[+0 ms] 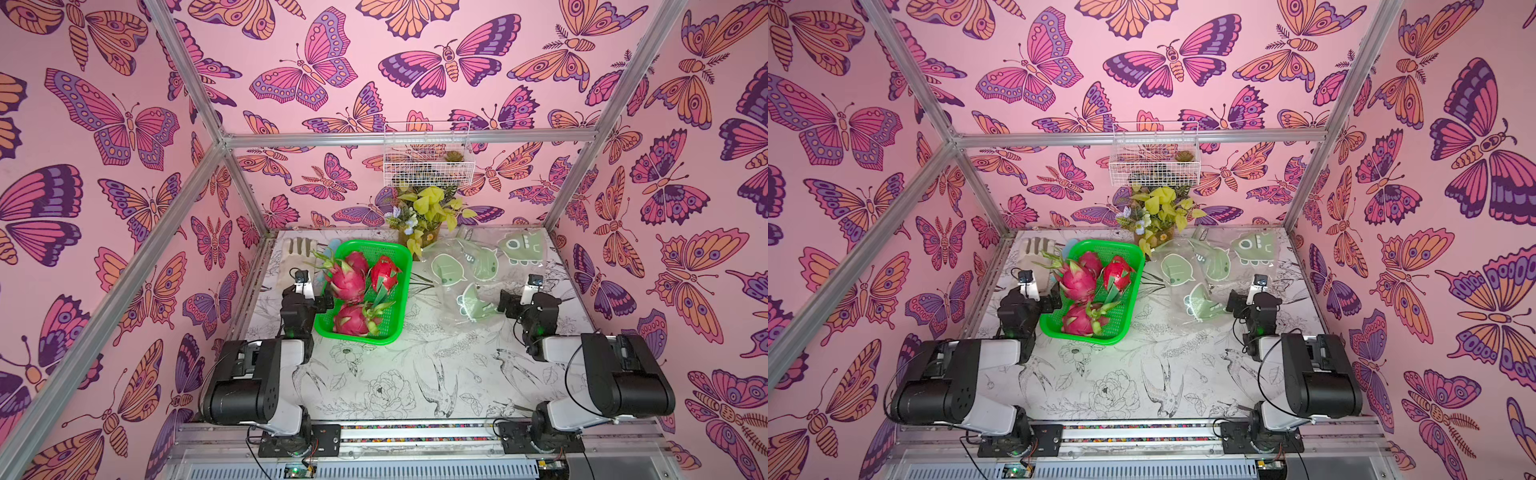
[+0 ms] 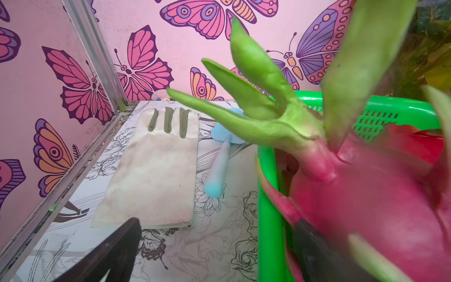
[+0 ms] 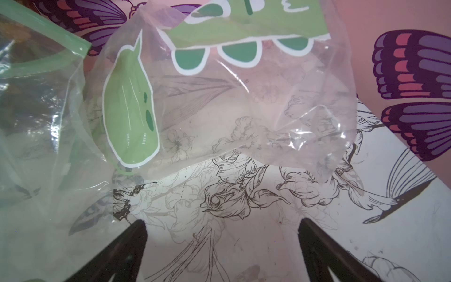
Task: Open the zip-top bag and take out the dragon fruit
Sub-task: Reset both arms
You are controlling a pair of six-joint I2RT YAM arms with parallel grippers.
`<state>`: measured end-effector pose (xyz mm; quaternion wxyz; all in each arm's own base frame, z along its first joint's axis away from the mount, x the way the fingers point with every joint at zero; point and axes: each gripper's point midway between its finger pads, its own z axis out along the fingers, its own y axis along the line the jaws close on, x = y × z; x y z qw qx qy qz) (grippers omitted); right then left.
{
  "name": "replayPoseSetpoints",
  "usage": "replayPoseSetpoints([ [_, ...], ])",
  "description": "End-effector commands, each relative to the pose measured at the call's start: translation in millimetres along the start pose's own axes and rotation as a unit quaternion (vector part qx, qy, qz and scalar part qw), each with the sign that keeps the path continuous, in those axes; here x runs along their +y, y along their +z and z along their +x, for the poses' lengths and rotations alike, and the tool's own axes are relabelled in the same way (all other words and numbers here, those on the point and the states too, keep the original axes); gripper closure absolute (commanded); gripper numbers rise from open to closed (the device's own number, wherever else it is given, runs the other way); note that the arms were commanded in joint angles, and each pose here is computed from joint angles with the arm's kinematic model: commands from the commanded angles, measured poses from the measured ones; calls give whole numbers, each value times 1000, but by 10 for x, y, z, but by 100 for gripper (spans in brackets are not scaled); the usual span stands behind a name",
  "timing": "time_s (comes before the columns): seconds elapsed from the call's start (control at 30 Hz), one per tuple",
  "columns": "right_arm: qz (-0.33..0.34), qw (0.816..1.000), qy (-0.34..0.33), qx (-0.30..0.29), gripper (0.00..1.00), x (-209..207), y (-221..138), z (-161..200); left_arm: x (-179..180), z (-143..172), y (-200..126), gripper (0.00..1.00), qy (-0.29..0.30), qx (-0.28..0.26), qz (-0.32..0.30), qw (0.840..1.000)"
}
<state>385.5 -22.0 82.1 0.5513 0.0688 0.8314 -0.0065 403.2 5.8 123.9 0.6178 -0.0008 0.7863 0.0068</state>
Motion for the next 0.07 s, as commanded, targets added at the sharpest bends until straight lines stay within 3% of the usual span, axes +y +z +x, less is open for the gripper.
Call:
replayPoseSetpoints([
  [0.0,-7,1000,-10,-19,1,50,15,-153,11,365,-9,0,-1,62,0,998],
  [0.03,-8,1000,-10,-19,1,52,12,-146,13,363,-9,0,0,62,0,998],
])
